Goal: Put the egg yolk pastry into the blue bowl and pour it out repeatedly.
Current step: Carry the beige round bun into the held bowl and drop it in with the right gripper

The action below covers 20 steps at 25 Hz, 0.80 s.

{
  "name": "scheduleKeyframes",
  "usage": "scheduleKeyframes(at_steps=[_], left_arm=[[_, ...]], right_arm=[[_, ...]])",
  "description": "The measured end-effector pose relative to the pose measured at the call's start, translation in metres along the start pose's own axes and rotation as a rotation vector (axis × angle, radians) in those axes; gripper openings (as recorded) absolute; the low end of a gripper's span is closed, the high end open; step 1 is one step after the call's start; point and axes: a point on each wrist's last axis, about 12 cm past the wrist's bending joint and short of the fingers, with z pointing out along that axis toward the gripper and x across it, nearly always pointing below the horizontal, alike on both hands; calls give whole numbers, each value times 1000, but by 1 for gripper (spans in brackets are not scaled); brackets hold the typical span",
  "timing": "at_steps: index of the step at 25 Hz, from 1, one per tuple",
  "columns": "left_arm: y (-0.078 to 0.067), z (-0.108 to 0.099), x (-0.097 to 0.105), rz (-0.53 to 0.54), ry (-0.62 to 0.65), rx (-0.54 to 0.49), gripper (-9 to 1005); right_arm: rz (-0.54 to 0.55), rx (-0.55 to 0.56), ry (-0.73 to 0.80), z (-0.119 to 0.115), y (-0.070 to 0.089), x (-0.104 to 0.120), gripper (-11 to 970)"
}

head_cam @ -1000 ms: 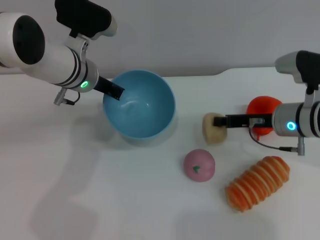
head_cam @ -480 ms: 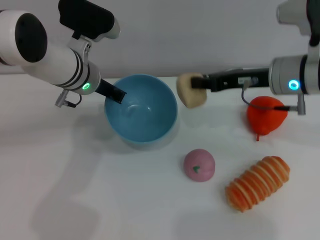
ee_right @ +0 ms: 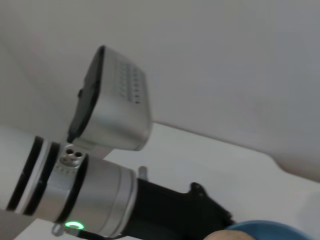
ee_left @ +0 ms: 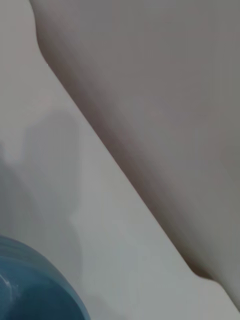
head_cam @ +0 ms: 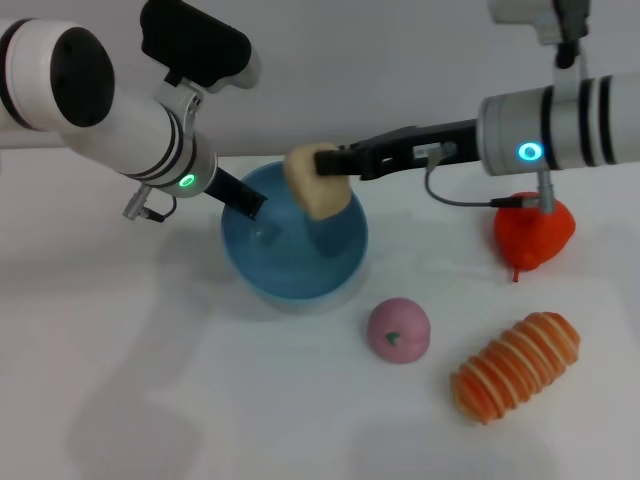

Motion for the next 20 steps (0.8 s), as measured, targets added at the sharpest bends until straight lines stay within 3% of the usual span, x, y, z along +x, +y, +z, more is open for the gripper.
scheduleKeyframes(at_steps=[14, 20], left_arm=[[0, 0, 0, -4, -5, 3, 1], [2, 0, 1, -7, -5, 1, 1]], right_arm=[[34, 45, -27, 13, -9, 10, 75], [45, 80, -39, 13, -14, 12, 224]])
